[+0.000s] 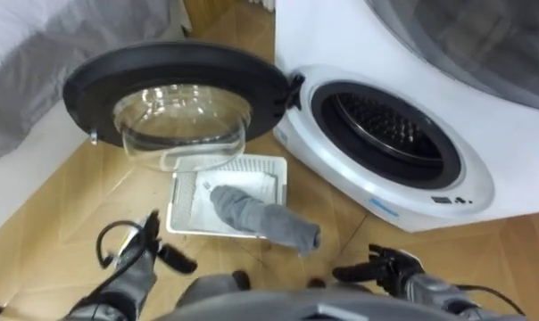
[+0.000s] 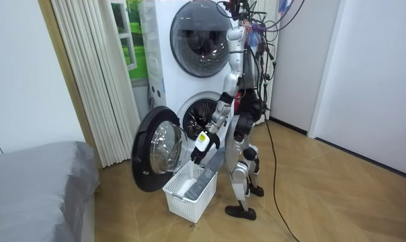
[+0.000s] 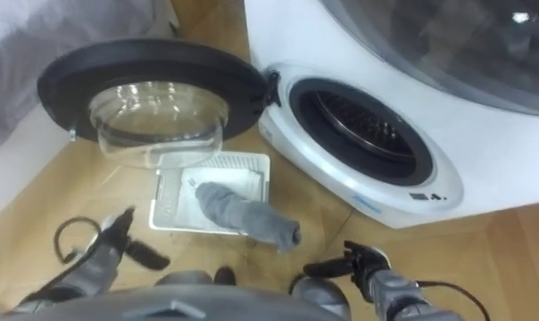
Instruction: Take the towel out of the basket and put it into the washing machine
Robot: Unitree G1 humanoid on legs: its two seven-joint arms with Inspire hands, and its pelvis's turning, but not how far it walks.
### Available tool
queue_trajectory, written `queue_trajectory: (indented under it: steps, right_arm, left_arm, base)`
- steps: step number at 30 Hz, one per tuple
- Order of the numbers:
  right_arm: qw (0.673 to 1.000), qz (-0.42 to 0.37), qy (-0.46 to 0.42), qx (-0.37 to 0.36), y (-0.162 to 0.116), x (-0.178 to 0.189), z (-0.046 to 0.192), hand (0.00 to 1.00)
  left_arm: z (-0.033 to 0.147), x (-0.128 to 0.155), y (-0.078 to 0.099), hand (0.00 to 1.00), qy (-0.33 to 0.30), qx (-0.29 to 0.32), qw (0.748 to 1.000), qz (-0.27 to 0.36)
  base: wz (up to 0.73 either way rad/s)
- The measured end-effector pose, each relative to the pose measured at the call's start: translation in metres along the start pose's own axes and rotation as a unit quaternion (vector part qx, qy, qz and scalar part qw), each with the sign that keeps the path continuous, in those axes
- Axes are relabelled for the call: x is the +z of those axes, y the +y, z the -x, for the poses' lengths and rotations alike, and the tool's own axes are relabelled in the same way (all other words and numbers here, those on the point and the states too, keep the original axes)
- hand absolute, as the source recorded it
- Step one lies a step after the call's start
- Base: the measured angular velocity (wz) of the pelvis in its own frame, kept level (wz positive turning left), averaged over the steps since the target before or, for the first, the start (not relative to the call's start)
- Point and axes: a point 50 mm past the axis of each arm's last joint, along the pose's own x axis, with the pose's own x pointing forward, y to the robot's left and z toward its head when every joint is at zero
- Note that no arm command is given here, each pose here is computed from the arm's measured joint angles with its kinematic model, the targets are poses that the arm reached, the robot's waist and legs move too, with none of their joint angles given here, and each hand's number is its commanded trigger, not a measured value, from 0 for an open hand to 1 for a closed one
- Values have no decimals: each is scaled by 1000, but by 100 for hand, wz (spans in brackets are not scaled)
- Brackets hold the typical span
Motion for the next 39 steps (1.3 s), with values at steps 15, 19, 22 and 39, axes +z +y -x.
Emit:
queue_trajectory:
  steps: [15,19,22,39]
  right_arm:
    - [975,127,-179,-34,23,125,2,0]
    - [961,156,-225,-38,30,152,9,0]
    - [955,168,-243,-34,36,160,11,0]
    - [918,205,-339,17,62,208,33,0]
  left_arm:
    - [-15,110,29,0,-146,53,984,-85]
    - [-13,141,45,0,-198,90,969,-119]
    - [-10,159,51,0,-223,108,960,-133]
    - [10,221,66,0,-349,185,892,-218]
  base:
    - [-4]
    - [-12]
    - [-2]
    - [-7]
